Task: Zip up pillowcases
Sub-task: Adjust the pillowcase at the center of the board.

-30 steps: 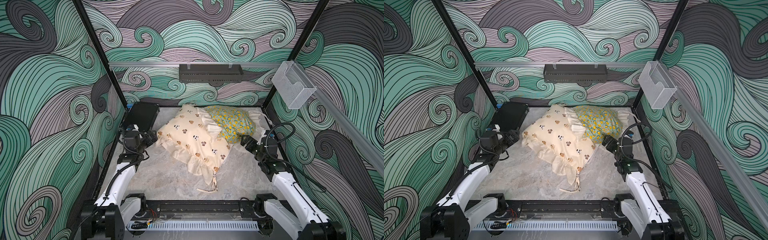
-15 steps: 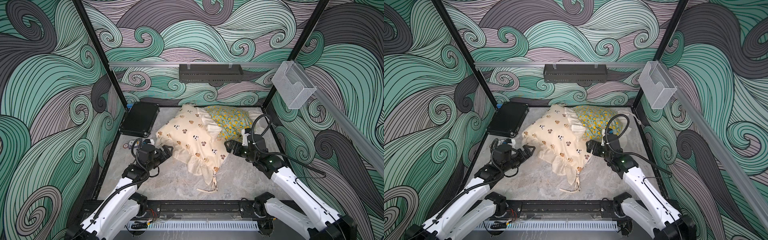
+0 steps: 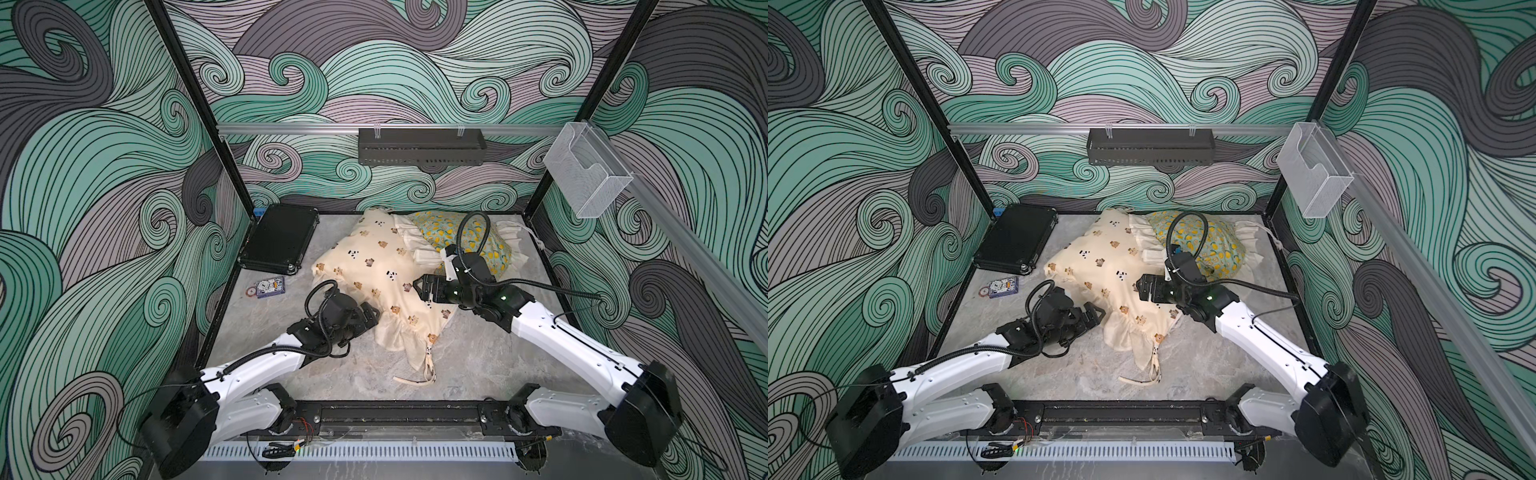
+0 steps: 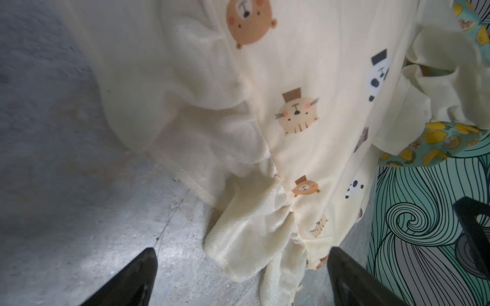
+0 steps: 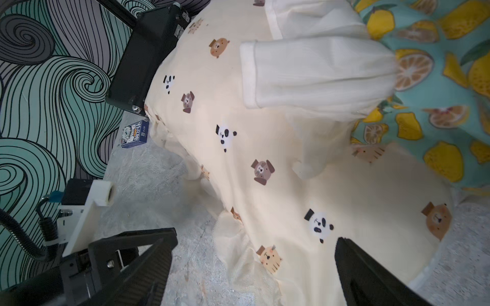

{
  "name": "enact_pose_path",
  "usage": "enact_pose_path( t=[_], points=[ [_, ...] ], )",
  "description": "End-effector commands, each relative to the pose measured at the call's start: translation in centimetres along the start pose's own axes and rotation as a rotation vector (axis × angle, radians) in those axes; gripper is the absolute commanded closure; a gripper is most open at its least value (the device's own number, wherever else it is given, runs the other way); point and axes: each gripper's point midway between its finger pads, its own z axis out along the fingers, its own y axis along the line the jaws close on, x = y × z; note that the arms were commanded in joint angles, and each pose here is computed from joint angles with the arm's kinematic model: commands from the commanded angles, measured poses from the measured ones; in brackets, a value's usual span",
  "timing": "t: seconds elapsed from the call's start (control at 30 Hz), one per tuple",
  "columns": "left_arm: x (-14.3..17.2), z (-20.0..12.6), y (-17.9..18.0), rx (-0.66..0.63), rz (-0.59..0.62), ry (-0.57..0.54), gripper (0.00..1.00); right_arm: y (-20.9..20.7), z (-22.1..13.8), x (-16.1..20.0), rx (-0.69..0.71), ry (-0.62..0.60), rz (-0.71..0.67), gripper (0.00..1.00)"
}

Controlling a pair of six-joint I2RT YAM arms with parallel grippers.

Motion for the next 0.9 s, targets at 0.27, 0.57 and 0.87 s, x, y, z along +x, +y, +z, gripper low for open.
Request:
enact_pose_path(
  t=[0.27,0.57,0.87],
  points=[
    [0.6,4.4,-3.1,0.037,-0.085,-0.014,0.09,2.7,3.1,-5.8,0.027,-0.084,-0.099,0.01],
    [1.1,7.1,-3.1,0.0,-0.073,0.002,0.24,3.6,5.5,-7.8,0.042,-0.077,-0.123,0.01],
    [1.0,8.2,-2.4,-0.06,-0.069,-0.009,0.62,1.9,7.7,-8.4,0.139,-0.08,-0.155,0.01]
  ],
)
